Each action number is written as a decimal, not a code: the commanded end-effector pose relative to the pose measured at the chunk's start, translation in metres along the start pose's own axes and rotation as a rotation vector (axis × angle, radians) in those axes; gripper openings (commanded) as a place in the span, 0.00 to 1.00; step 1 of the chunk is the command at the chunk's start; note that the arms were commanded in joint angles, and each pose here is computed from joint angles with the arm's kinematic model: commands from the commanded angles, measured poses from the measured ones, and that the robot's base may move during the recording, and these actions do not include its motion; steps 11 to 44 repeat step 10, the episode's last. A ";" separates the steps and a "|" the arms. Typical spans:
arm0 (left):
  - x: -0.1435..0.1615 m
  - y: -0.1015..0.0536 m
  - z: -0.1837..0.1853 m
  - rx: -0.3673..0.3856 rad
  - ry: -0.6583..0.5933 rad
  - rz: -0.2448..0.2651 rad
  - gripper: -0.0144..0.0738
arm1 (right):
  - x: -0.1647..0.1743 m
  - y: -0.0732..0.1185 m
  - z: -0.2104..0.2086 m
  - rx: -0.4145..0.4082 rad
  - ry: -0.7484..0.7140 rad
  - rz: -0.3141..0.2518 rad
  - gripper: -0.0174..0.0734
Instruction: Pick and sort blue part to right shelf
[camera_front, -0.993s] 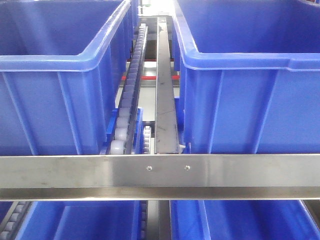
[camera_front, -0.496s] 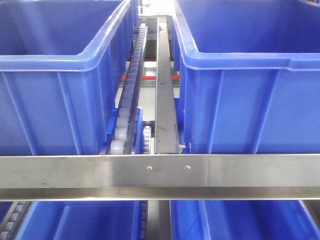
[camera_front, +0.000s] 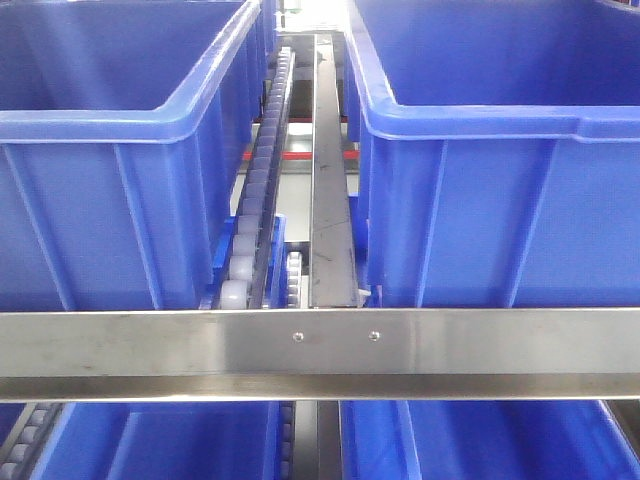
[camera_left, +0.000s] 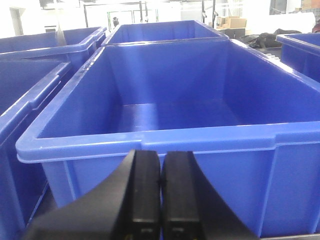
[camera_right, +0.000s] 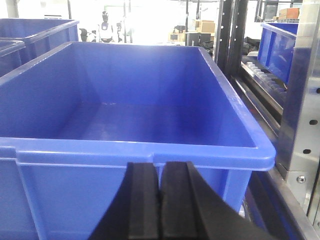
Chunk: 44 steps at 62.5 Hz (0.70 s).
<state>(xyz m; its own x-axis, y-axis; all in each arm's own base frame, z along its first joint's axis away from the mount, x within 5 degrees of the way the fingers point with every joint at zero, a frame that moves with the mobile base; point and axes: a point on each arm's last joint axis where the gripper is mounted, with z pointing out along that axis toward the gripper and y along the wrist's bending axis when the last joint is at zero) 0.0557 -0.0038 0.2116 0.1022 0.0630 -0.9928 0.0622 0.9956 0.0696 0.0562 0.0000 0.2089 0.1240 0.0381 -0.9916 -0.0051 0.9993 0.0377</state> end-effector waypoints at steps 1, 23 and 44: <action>-0.001 0.001 -0.002 -0.010 -0.076 -0.009 0.32 | -0.017 0.000 -0.003 0.002 -0.133 -0.009 0.25; -0.001 0.001 -0.002 -0.010 -0.076 -0.009 0.32 | -0.017 0.000 -0.003 0.002 -0.133 -0.009 0.25; -0.001 0.001 -0.002 -0.010 -0.076 -0.009 0.32 | -0.017 0.000 -0.003 0.002 -0.133 -0.009 0.25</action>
